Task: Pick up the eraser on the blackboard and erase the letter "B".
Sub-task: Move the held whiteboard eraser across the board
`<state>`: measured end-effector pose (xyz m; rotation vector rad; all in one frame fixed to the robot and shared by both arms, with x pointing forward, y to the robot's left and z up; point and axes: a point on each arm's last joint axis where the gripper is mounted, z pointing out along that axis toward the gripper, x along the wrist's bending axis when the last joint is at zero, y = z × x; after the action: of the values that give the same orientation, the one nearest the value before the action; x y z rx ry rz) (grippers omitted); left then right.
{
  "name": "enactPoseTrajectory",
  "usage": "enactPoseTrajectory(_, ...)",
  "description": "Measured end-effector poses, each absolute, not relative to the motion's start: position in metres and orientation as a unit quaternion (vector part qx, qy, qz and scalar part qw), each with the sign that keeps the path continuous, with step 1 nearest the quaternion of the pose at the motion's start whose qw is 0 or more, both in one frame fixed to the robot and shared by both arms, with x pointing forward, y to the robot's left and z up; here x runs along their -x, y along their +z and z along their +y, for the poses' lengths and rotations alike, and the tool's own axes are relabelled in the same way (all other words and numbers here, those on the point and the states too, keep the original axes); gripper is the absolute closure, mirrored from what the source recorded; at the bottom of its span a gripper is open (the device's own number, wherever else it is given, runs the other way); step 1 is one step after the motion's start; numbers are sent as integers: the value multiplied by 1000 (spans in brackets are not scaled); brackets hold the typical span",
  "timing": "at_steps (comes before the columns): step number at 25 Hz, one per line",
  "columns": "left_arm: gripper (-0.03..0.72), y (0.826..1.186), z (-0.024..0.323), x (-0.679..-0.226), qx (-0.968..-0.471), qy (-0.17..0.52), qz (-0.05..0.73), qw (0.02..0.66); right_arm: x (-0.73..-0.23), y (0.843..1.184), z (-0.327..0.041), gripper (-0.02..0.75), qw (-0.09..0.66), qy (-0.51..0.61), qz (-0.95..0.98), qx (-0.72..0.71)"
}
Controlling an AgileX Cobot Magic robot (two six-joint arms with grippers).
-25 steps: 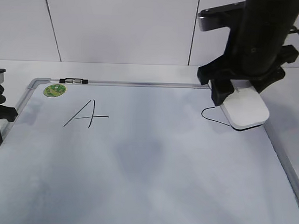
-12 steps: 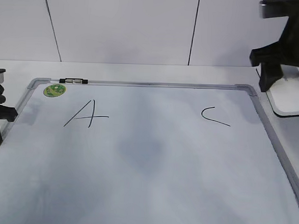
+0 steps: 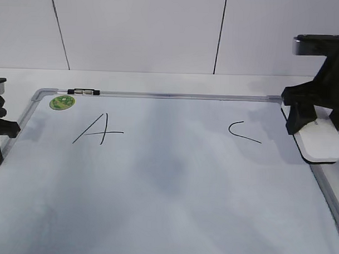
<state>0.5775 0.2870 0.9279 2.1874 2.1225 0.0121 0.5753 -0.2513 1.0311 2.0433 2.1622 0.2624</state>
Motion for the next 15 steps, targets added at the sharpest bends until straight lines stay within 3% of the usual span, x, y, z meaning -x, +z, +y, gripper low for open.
enactPoseTrajectory(15, 664, 928, 287, -578, -716, 3, 696, 47, -595, 979, -249, 201, 45, 46, 730, -680)
